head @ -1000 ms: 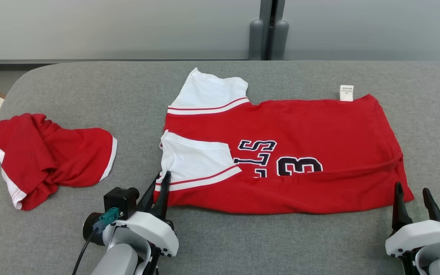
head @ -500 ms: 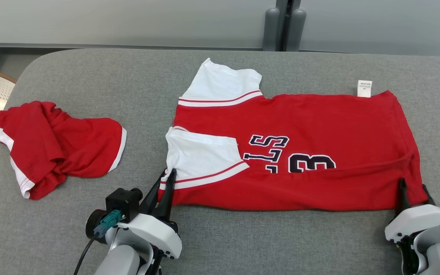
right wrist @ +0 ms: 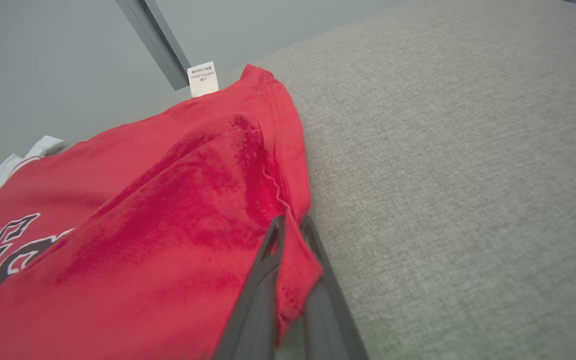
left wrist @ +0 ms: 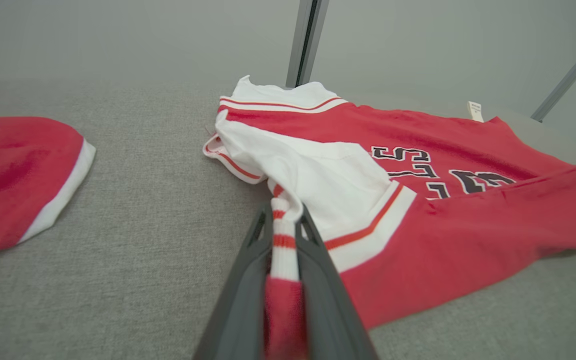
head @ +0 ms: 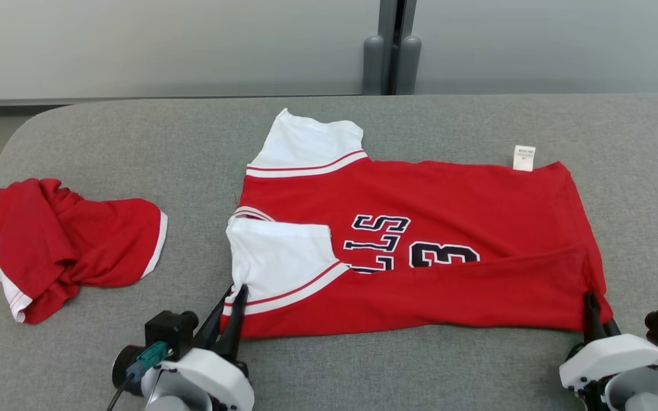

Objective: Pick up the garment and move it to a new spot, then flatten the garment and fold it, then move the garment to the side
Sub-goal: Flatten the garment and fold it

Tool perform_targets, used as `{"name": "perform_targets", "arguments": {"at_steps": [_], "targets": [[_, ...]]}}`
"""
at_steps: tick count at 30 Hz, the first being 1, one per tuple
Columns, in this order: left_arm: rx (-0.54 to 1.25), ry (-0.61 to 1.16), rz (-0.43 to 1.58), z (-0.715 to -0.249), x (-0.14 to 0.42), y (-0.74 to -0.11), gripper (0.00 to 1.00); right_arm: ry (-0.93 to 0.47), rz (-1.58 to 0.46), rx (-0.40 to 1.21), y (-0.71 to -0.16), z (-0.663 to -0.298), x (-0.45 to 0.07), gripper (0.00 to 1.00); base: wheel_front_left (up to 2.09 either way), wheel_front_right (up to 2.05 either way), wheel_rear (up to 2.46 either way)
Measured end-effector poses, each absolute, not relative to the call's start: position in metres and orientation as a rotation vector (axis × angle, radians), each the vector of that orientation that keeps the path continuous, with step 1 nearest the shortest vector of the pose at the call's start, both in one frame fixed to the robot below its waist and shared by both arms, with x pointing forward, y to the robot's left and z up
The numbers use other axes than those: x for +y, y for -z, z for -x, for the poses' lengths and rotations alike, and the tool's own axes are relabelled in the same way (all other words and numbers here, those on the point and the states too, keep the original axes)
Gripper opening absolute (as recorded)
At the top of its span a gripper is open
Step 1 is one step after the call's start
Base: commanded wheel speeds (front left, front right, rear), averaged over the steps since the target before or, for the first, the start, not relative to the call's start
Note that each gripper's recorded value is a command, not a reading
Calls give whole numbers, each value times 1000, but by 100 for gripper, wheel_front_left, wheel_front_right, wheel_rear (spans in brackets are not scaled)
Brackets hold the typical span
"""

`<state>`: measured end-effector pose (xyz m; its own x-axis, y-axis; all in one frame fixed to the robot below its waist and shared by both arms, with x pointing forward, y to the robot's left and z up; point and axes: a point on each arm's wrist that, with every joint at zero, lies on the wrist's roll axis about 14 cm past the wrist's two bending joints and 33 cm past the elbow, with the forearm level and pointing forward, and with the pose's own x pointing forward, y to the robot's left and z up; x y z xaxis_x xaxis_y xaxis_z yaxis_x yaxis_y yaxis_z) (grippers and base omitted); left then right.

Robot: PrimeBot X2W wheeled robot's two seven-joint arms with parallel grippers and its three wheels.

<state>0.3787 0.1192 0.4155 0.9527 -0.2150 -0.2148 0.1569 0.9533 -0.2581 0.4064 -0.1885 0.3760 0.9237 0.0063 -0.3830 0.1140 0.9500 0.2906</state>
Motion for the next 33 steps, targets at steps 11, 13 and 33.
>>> {"name": "perform_targets", "arguments": {"at_steps": [11,13,33], "targets": [[246,228,287,-367,121,-427,0,56,-373,373,-400,-383,-205,0,0,0,0],[248,241,286,-365,120,-431,0,49,-369,389,-402,-379,-207,0,0,0,0],[285,272,268,-356,115,-438,100,21,-220,432,-419,-371,-207,100,0,0,0]]}}
